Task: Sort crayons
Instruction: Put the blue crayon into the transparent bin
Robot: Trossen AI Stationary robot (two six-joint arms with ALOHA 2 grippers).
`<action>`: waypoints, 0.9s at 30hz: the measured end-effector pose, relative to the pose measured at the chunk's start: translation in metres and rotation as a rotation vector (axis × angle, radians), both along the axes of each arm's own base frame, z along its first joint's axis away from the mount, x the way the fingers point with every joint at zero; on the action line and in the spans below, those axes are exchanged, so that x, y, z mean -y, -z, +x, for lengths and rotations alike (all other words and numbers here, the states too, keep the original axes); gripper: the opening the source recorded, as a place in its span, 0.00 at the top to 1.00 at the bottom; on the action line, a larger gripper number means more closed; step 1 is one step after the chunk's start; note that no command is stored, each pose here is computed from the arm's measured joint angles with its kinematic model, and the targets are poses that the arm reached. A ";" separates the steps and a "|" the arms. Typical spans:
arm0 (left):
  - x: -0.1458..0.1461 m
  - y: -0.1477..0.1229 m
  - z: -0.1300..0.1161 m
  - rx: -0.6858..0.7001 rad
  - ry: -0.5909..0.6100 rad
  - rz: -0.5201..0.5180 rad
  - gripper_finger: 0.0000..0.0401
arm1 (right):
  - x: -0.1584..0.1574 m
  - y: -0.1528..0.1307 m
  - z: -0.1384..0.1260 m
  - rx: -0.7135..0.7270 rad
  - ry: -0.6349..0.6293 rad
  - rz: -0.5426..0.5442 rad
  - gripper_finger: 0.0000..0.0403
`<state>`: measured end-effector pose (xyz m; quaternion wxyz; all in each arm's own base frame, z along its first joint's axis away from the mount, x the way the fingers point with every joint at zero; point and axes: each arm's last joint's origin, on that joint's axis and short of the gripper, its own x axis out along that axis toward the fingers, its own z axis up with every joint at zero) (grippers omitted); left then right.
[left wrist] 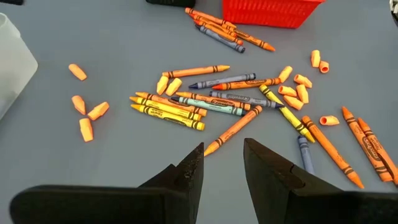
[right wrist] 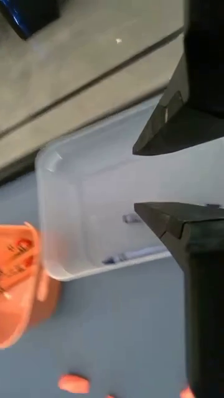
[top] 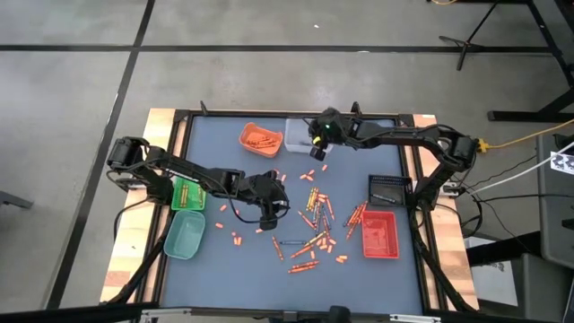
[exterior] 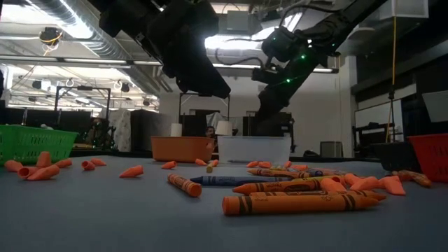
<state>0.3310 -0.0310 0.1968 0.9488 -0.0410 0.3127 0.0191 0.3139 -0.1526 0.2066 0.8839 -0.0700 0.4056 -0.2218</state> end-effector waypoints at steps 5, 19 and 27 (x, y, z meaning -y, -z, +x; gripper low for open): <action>0.009 0.000 -0.001 0.001 0.019 -0.012 0.75 | -0.002 0.005 -0.005 -0.065 0.000 0.030 0.67; 0.081 0.021 0.000 0.029 0.137 -0.138 0.75 | -0.003 0.006 -0.005 -0.075 -0.002 0.038 0.67; 0.100 0.052 0.007 0.030 0.140 -0.101 0.75 | -0.004 0.006 -0.004 -0.057 -0.043 0.076 0.67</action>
